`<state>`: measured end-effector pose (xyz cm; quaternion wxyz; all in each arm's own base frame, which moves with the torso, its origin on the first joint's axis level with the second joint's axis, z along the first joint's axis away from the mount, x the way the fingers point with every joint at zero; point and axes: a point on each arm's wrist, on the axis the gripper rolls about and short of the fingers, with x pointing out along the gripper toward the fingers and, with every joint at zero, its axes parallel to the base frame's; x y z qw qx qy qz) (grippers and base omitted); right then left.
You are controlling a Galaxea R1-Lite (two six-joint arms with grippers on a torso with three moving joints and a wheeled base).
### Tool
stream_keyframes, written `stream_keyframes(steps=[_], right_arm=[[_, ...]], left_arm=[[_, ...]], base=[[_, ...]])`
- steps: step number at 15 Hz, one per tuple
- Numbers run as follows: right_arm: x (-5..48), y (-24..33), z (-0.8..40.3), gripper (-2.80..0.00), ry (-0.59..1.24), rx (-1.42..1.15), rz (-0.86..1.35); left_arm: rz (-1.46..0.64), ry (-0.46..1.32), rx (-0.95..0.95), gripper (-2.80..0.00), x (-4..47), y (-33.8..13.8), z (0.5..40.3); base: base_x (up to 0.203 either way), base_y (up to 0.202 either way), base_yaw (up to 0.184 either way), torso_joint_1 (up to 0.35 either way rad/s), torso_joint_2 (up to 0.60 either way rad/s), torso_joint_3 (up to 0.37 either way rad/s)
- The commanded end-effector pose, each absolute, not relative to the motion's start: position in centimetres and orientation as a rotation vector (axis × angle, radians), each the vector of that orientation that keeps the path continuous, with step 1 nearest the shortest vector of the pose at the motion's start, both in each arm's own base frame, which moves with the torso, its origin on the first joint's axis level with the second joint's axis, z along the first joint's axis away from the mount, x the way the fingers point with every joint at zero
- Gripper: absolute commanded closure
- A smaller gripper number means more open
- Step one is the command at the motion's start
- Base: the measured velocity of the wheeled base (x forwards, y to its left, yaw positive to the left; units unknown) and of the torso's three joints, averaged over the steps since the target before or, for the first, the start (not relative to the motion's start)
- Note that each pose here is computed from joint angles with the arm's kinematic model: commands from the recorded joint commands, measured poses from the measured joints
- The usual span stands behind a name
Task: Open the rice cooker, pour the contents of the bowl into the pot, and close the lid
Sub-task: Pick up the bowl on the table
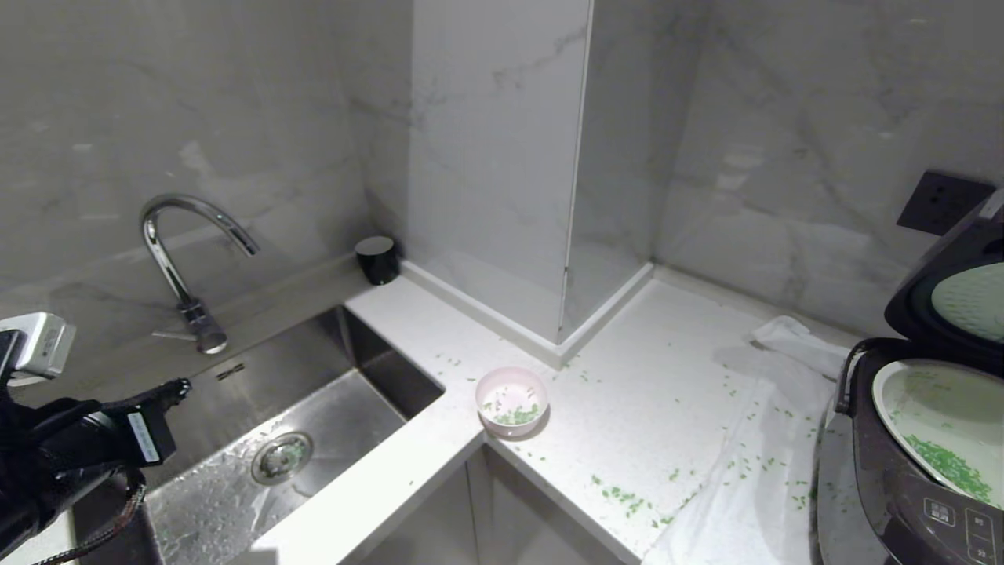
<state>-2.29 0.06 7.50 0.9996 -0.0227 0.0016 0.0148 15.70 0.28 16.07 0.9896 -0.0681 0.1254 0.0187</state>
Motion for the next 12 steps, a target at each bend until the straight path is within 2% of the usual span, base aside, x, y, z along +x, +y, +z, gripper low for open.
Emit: stream_keyframes(steps=[1, 6, 12], right_arm=[[-2.3, 0.1, 7.5, 0.00, 0.004, -0.046, 0.031], [-2.3, 0.1, 7.5, 0.00, 0.004, -0.046, 0.031], [-2.3, 0.1, 7.5, 0.00, 0.004, -0.046, 0.031]], left_arm=[[0.026, 0.090, -0.131, 0.00, 12.1, 0.2, 17.9], [0.018, -0.067, -0.032, 0.00, 4.6, 0.1, 17.9], [0.004, -0.154, -0.006, 0.00, -0.7, 0.0, 15.6]], base=[[0.000, 0.000, 0.000, 0.000, 0.00, 0.000], [0.000, 0.000, 0.000, 0.000, 0.00, 0.000], [0.000, 0.000, 0.000, 0.000, 0.00, 0.000]])
